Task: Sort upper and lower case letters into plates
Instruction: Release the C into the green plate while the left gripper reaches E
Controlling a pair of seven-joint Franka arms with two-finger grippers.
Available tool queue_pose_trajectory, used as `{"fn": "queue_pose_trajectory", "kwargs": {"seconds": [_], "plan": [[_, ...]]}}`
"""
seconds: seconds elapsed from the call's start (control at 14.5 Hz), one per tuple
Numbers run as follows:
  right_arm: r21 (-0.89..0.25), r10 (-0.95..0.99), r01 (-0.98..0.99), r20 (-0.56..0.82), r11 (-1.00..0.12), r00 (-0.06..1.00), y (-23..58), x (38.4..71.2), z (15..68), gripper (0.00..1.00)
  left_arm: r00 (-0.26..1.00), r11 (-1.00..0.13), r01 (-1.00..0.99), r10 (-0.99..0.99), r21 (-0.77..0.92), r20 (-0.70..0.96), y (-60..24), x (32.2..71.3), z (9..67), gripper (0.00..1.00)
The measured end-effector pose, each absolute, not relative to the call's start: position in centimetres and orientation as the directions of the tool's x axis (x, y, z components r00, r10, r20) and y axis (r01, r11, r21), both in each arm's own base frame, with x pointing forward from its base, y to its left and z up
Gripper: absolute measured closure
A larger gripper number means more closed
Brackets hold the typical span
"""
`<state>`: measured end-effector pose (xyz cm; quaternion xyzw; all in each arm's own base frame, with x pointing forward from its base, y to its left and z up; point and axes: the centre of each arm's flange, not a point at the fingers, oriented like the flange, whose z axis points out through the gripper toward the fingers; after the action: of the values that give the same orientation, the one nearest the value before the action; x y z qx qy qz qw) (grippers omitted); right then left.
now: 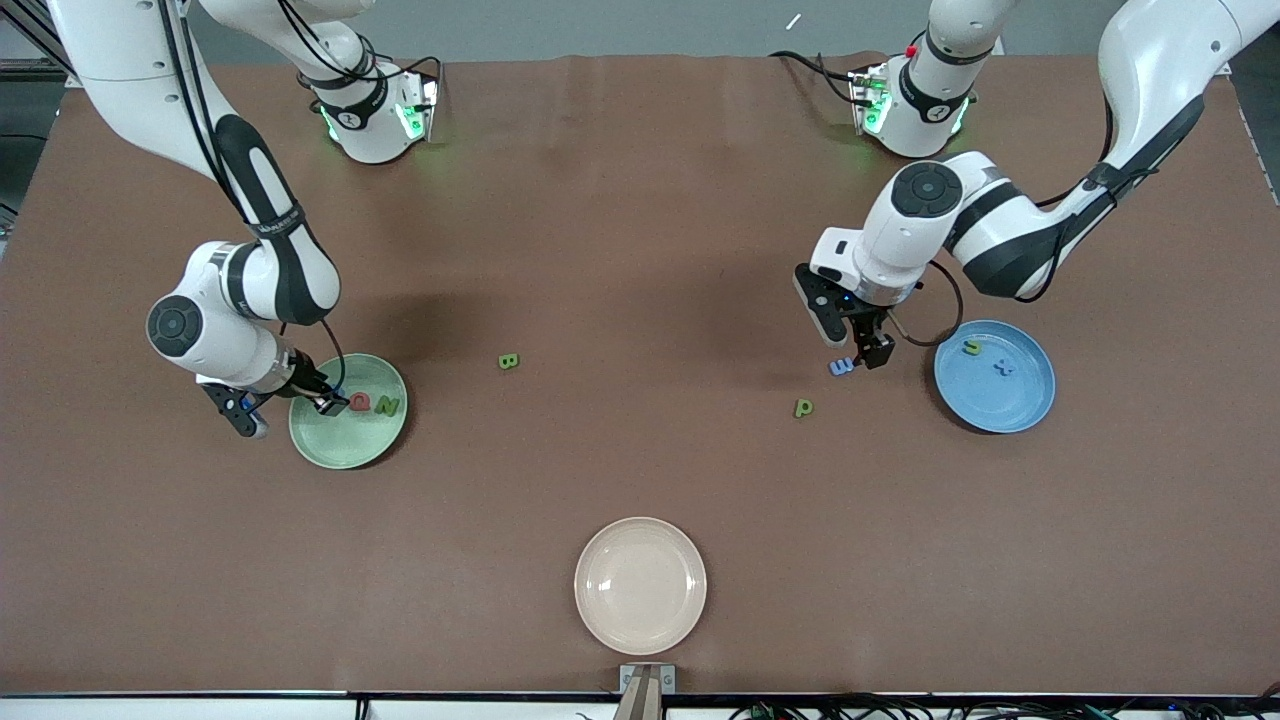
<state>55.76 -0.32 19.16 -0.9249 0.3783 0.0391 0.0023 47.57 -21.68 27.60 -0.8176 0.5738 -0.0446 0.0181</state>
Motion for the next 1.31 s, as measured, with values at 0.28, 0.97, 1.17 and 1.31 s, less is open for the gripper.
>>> {"fn": "queue_pose_trajectory", "kwargs": {"seconds": [0.28,0.97,1.17,1.31], "plan": [[0.041,-0.718,-0.719,-0.111,-0.694,0.687,4.0,57.2,22.3,0.00,0.336,-0.340,-0.937,-0.940,-0.074,0.061,-20.5,47.6,25.1,0.01],[0.036,-0.787,-0.787,-0.088,-0.616,0.611,19.8,55.4,24.3,0.00,0.336,-0.337,-0.941,-0.942,-0.039,0.027,-19.6,47.5,22.4,0.14],[0.041,-0.792,-0.792,-0.087,-0.609,0.605,19.4,55.4,23.9,0.00,0.326,-0.327,-0.945,-0.945,-0.028,0.019,-20.3,47.6,21.2,0.18],[0.041,-0.793,-0.793,-0.085,-0.607,0.603,19.3,55.5,23.7,0.00,0.318,-0.319,-0.947,-0.948,-0.026,0.017,-20.9,47.7,20.9,0.21]]}}
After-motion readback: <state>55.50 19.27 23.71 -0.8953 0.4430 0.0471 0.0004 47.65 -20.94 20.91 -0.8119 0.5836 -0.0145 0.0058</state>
